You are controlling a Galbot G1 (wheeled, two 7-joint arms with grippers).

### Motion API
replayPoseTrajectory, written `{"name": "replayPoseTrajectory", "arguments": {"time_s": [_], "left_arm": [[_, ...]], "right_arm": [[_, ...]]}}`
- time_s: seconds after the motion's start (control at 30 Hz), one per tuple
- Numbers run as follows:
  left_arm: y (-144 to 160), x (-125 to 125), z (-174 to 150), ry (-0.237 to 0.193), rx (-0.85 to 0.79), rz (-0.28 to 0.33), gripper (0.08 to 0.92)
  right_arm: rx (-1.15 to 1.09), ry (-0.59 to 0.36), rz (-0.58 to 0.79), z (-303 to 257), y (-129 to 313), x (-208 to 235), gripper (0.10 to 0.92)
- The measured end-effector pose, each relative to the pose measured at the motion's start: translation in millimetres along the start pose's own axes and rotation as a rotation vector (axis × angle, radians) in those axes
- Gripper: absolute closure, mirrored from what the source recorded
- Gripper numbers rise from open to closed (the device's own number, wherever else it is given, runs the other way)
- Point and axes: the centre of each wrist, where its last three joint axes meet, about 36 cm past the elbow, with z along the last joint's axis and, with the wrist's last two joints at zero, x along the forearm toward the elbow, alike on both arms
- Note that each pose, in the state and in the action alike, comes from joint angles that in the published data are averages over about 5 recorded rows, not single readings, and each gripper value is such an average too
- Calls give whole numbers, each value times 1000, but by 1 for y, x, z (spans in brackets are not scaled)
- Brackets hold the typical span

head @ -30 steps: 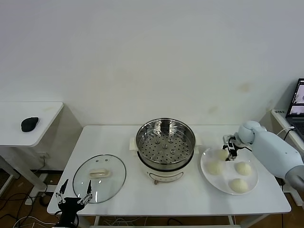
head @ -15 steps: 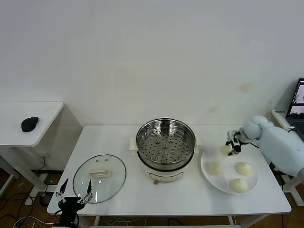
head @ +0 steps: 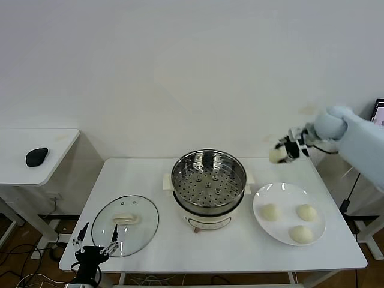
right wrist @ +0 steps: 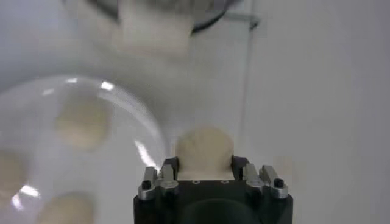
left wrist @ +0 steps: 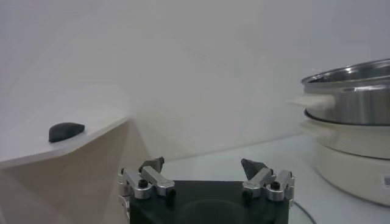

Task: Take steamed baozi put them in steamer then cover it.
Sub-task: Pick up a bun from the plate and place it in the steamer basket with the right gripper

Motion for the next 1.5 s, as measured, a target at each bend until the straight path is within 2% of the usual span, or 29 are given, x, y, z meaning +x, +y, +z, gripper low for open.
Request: {"name": "replayPoseTrajectory", "arguments": {"time_s": [0.2, 0.53, 0.83, 1.17, 1.27, 1.5], "left_arm": [[6, -2, -2, -8, 0, -11, 177], [8, -2, -2, -6, 1, -20, 177], [8, -4, -1, -5, 7, -29, 177], [8, -3, -3, -8, 8, -31, 177], [8, -3, -3, -10, 11, -32, 177], [7, -2, -5, -15, 13, -35, 177]], "right_arm": [[154, -60, -22, -51, -22, -17, 479], [445, -120, -83, -116, -33, -73, 479], [672, -135, -131, -147, -31, -122, 474], [862, -121, -141, -162, -35, -152, 468], [902, -118, -142, -165, -36, -158, 430], [959, -112, -143, -169, -41, -160, 242]]}}
